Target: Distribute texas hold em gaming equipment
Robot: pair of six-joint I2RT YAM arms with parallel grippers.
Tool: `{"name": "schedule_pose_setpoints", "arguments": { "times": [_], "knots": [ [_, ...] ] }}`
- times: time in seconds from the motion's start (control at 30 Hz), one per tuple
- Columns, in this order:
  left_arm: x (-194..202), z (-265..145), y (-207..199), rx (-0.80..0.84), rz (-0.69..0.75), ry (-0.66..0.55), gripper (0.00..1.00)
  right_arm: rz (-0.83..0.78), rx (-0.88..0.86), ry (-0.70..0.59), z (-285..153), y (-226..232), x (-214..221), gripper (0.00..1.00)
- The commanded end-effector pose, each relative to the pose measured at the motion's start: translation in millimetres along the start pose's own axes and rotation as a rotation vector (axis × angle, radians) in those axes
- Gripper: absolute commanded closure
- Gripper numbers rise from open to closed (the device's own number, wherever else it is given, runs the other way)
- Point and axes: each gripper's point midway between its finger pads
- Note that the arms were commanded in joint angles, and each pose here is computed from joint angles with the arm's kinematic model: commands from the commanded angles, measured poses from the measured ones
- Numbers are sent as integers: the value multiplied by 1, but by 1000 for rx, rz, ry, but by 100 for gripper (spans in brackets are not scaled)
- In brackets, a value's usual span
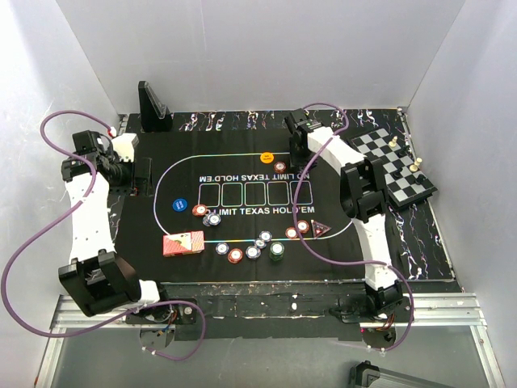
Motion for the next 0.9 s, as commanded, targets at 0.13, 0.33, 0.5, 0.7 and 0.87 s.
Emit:
{"name": "schedule_pose_setpoints", "arguments": {
  "times": [0.13,0.33,0.5,0.7,0.87],
  "knots": [
    [-11,-5,3,-9,15,-27,0,24,-74,-29,10,19,-33,99],
    [-10,-6,4,-15,17,-26,0,24,-68,-18,9,16,-28,40],
    [-6,-7,0,-7,9,-28,0,58,-34,-64,-23,3,-23,16],
    [-3,-12,-3,-13,16,-37,0,16,-16,-143,-81,4,-18,13],
    [-4,-17,-4,-17,17,-49,0,-118,-181,-152,-121,57,23,12]
  ]
}}
Point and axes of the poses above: each gripper's point midway between its finger pads, its own z axis out along the fingers, its own y axis along the line the jaws close on, x = y × z
